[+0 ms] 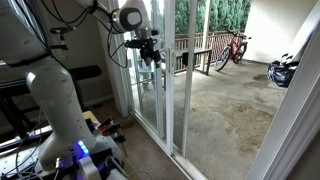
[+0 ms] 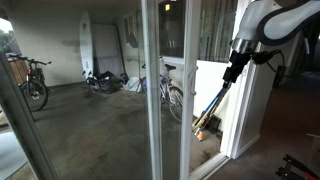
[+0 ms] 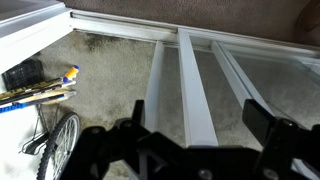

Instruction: Close the door

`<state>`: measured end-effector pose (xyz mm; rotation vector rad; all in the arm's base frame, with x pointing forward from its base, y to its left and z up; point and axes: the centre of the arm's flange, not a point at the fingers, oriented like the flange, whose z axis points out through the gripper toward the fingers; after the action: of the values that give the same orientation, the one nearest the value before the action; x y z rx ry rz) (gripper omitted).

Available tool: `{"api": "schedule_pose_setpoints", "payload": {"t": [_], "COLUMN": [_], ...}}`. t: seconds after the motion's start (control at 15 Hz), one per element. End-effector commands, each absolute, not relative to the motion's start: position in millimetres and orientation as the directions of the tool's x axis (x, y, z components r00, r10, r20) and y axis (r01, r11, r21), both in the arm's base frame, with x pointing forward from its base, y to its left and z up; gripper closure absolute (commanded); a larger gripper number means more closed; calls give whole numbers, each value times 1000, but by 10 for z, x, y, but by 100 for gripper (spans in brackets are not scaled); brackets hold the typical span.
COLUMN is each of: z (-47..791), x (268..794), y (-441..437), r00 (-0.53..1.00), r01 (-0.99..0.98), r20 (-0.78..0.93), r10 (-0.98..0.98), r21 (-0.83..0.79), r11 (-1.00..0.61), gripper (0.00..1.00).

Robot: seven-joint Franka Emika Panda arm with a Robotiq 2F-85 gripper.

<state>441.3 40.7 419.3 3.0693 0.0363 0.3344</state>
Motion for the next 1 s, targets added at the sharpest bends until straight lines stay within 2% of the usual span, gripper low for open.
{"api": "schedule_pose_setpoints", "payload": {"t": [0.0,0.93], "z": [4028,3873], "x": [4490,4518], "y": [525,887], "r00": [985,981], "r01": [26,47], "r20": [169,186], "r10": [31,52], "r21": [33,30], "r11": [-999,-998], "gripper": [0,0]}}
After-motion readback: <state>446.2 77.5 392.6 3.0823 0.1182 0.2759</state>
